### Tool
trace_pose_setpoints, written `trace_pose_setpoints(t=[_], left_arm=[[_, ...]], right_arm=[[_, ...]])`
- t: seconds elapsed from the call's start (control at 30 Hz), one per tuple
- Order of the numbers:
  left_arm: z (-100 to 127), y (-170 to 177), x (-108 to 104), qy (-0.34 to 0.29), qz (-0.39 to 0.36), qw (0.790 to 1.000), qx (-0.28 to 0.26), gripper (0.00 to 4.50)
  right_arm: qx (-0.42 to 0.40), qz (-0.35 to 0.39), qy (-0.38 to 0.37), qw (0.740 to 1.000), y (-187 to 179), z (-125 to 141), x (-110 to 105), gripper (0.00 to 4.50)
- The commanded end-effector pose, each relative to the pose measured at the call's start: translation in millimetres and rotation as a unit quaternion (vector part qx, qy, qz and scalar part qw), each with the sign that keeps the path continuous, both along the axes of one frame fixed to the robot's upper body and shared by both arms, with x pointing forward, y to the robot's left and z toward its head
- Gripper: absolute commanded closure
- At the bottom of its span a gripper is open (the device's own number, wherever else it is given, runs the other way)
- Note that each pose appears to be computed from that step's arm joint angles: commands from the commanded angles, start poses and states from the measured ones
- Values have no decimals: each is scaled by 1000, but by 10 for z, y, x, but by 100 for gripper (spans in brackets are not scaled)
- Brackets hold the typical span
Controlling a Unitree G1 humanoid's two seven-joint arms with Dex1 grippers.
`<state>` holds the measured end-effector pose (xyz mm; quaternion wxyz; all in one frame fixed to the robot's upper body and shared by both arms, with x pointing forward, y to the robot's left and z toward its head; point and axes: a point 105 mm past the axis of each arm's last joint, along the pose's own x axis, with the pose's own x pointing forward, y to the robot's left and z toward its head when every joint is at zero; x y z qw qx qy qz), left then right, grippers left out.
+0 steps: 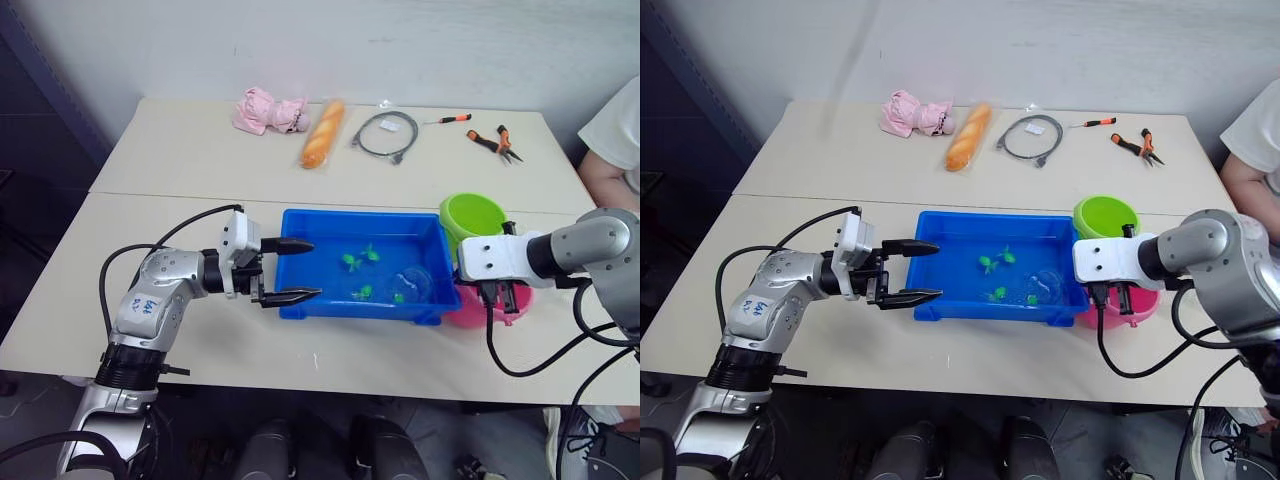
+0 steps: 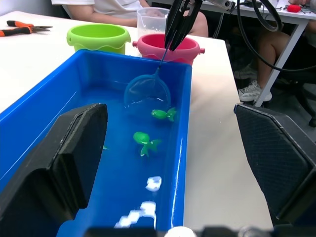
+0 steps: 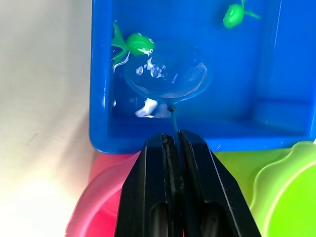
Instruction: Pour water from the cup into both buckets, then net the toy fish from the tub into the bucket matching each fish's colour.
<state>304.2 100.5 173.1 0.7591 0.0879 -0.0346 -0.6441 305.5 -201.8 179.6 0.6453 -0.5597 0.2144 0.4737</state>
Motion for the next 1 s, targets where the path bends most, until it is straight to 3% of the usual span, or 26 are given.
trace_pose_setpoints(t=[0.03, 0.3, 0.6, 1.0], left_arm=[[62, 49, -6, -20, 3, 1000, 3, 11], [60, 61, -7, -22, 6, 1000, 3, 11], [63, 73, 8, -25, 10, 1000, 3, 11], [65, 101, 9, -28, 14, 1000, 4, 11]], right_arm=[[4, 10, 1, 1000, 65, 33, 1, 450], [101, -37, 42, 993, 153, 27, 21, 450], [239, -119, 119, 956, 181, 102, -33, 450], [333, -161, 91, 925, -64, 206, -84, 450]])
